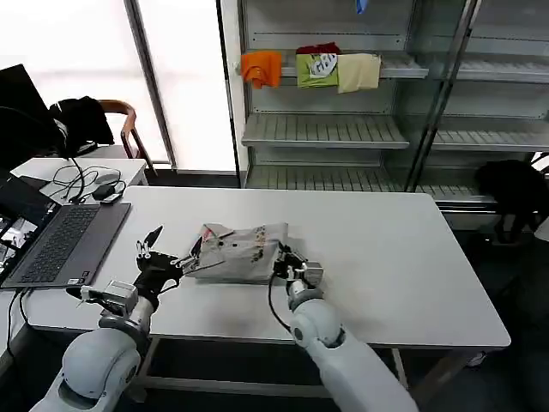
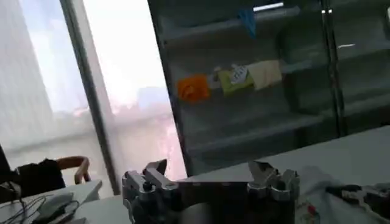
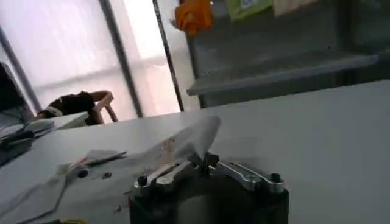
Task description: Fold and organize the clothes.
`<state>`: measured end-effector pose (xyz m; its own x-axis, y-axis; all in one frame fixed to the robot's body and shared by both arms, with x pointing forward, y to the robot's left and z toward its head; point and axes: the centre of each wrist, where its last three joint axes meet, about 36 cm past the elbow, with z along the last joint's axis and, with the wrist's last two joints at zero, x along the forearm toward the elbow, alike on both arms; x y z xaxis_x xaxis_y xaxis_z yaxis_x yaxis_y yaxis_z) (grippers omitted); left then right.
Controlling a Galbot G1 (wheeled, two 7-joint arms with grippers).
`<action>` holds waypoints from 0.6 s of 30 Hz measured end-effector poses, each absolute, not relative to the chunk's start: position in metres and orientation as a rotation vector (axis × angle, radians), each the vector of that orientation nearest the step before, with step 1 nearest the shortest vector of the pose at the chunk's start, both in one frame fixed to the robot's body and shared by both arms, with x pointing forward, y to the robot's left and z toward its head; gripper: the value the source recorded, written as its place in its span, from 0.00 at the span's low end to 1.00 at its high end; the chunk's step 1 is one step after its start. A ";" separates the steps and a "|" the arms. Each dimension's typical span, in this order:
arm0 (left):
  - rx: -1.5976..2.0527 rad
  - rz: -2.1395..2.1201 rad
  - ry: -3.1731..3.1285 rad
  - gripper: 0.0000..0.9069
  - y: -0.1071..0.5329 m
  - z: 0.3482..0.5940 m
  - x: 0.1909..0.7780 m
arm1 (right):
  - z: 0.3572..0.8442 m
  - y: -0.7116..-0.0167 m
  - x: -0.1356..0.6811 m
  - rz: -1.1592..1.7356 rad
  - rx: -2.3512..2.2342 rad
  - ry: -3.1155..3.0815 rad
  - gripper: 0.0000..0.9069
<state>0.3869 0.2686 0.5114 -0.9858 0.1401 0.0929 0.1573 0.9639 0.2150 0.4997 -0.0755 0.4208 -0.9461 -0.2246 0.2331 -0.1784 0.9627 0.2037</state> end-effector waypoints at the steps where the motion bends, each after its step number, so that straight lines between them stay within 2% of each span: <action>1: -0.234 -0.339 -3.036 1.00 0.268 0.511 0.387 | 0.420 -0.082 0.502 -0.249 0.289 -2.865 1.00; 11: -0.234 -0.316 -3.044 1.00 0.267 0.509 0.382 | 0.421 -0.144 0.500 -0.062 0.304 -2.953 1.00; 18: -0.255 -0.248 -3.064 1.00 0.267 0.507 0.375 | 0.437 -0.203 0.469 0.078 0.249 -3.062 1.00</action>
